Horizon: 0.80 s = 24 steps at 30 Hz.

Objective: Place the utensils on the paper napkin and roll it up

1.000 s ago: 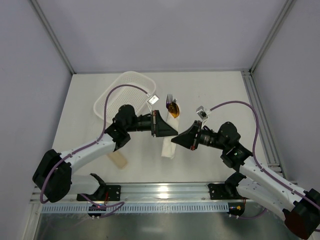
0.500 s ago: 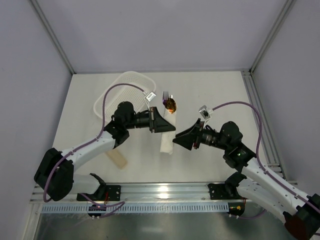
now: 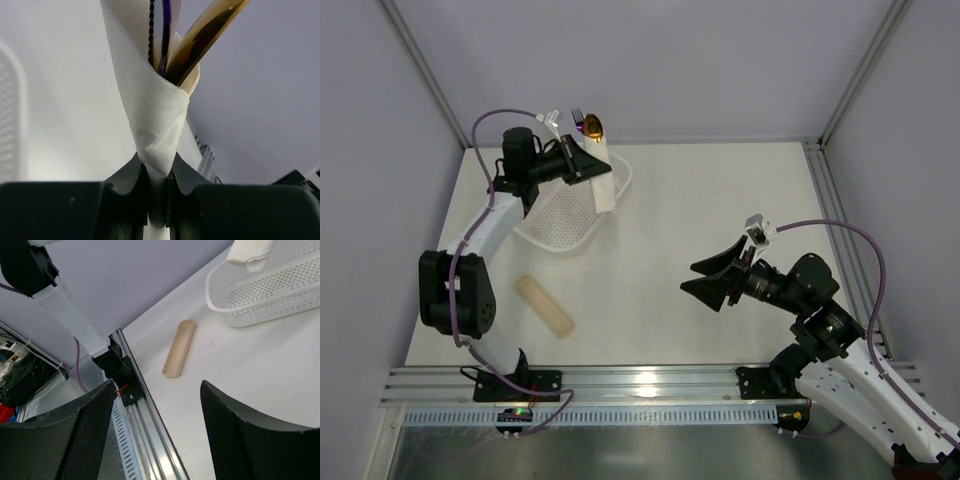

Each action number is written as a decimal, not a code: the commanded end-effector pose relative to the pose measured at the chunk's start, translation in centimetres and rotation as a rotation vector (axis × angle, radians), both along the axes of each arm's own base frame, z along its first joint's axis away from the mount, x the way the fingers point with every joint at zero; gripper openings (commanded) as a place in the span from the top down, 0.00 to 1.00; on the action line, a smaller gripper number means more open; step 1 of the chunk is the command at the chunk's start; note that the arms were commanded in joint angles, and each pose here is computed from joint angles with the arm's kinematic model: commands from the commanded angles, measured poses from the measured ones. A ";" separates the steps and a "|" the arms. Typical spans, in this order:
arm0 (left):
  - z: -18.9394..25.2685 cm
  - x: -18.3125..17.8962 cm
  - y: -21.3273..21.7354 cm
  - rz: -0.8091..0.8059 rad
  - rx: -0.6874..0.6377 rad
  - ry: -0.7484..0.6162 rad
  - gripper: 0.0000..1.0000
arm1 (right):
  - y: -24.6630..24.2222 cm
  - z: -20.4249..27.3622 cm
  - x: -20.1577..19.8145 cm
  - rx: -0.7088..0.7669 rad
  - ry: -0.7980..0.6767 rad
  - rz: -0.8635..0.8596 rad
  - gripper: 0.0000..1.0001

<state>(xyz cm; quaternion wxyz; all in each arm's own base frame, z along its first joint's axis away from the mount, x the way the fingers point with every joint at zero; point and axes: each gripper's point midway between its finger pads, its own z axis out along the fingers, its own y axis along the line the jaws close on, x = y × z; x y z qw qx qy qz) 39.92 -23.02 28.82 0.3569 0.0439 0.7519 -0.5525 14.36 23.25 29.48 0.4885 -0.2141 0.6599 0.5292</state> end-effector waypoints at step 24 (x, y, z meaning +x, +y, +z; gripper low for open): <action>-18.9 11.4 9.1 0.105 0.115 0.361 1.00 | -1.4 0.4 -0.4 -0.059 -0.074 -0.035 0.29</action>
